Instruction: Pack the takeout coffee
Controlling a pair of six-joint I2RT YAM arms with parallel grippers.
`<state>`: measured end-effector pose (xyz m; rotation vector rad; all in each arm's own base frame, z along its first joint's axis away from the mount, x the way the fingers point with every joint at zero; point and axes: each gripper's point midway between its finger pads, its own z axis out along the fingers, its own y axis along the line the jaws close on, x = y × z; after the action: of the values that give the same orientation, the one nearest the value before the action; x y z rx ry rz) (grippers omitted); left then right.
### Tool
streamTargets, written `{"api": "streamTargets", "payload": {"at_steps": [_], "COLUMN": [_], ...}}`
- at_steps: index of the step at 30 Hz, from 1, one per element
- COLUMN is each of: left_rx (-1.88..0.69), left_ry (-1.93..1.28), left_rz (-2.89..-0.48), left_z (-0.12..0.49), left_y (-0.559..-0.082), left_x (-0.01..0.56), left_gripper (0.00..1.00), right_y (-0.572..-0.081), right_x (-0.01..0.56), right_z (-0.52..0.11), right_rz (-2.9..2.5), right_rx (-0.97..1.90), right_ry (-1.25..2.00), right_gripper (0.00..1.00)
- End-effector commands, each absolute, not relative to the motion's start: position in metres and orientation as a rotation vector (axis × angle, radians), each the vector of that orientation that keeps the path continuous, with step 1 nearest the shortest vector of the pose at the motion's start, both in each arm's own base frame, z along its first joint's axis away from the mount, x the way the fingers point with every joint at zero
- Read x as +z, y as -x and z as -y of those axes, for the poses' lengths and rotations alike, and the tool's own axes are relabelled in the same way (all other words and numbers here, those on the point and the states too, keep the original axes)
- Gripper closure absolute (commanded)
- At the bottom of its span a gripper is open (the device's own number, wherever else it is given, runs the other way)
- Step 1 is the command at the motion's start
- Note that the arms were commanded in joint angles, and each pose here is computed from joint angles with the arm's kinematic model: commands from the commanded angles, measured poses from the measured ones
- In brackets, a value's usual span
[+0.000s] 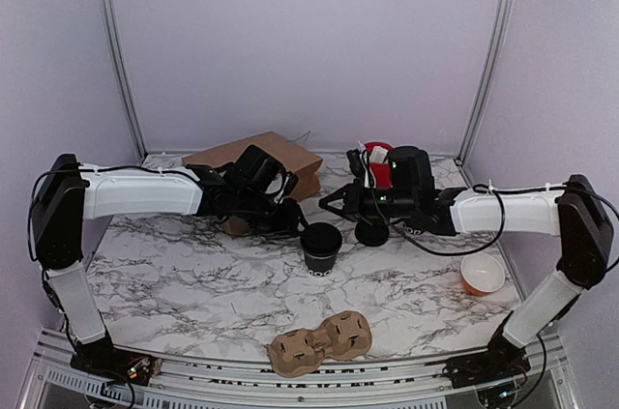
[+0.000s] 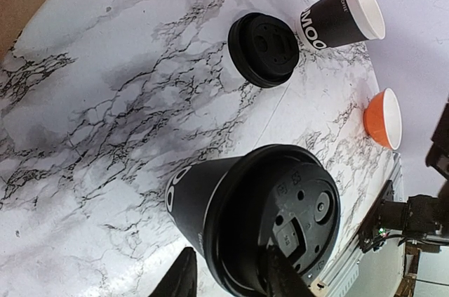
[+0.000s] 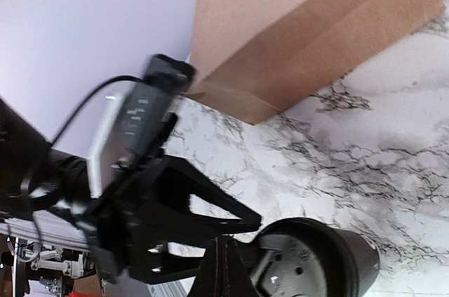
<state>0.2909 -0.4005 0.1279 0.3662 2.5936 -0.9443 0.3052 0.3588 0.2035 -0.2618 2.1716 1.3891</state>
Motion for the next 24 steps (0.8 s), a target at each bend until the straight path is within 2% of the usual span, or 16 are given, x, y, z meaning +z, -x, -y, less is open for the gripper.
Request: {"api": "streamTargets", "payload": {"at_steps": [1,3,7,13,19,24], "left_rx": [-0.902,-0.902,-0.904,-0.905,-0.904,-0.904], "left_ry": [-0.381,-0.381,-0.381,-0.382,-0.384,-0.383], "left_rz": [-2.644,-2.645,-2.643,-2.645,-2.642,-2.647], "left_z": [0.398,0.398,0.398,0.399,0.399,0.399], "left_y": [-0.286,-0.286,-0.285,-0.285,-0.285,-0.285], "left_x": [0.114,0.113,0.114,0.114,0.115,0.113], "left_gripper": [0.67,0.67,0.67,0.67,0.67,0.67], "right_y": [-0.305,-0.302,-0.302,-0.312,-0.311,-0.298], "right_x": [0.129,0.110,0.117,0.152,0.220,0.222], "right_z": [-0.355,-0.355,-0.353,-0.351,-0.351,-0.349], "right_rz": [-2.394,-2.453,-2.433,-2.348,-2.150,-2.151], "right_rx": [1.347,1.359,1.364,1.342,1.357,1.368], "right_ry": [0.184,0.158,0.146,0.178,0.272,0.295], "right_gripper": [1.00,1.00,1.00,1.00,1.00,0.99]}}
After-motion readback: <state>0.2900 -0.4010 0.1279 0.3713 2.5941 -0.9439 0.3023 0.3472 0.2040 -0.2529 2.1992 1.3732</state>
